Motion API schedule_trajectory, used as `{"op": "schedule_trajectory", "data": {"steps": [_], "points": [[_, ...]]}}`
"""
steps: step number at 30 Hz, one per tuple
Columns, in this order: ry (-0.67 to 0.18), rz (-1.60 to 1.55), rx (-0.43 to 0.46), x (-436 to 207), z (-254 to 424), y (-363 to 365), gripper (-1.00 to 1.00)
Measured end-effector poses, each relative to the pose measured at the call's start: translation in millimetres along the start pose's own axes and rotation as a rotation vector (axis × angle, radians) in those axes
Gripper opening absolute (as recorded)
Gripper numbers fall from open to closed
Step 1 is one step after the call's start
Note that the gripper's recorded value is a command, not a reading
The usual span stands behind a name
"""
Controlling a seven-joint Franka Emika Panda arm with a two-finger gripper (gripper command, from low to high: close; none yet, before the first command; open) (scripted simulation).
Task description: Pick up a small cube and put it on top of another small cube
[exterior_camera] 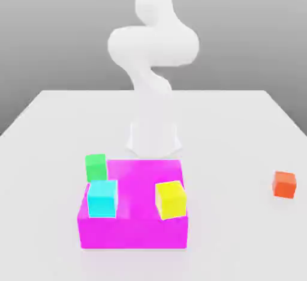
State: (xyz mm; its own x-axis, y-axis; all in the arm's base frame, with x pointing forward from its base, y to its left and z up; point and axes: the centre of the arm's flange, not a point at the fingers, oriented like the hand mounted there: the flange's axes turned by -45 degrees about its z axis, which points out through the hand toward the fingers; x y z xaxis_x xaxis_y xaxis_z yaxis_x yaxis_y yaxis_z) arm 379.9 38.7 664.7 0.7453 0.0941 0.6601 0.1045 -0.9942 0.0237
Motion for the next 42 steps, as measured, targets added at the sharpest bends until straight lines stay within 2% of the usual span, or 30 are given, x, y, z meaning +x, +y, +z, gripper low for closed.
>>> {"op": "schedule_trajectory", "data": {"steps": [5, 10, 18, 22, 28, 29, 36, 42], "points": [[-0.152, -0.232, 0.110, -32.3, 106.4, -88.4, 0.00], [-0.289, -0.473, 0.212, -100.6, 185.6, -179.8, 0.00], [-0.490, -0.902, 0.375, -275.0, 252.1, -305.7, 0.00], [-0.589, -1.103, 0.440, -373.7, 265.4, -333.7, 0.00], [-0.615, -1.142, 0.456, -431.1, 309.0, -337.7, 0.00], [-0.615, -1.143, 0.455, -437.1, 315.0, -337.4, -1.00], [-0.615, -1.144, 0.455, -438.0, 315.5, -337.4, -1.00], [-0.616, -1.137, 0.448, -397.0, 276.3, -332.5, -1.00]]}}
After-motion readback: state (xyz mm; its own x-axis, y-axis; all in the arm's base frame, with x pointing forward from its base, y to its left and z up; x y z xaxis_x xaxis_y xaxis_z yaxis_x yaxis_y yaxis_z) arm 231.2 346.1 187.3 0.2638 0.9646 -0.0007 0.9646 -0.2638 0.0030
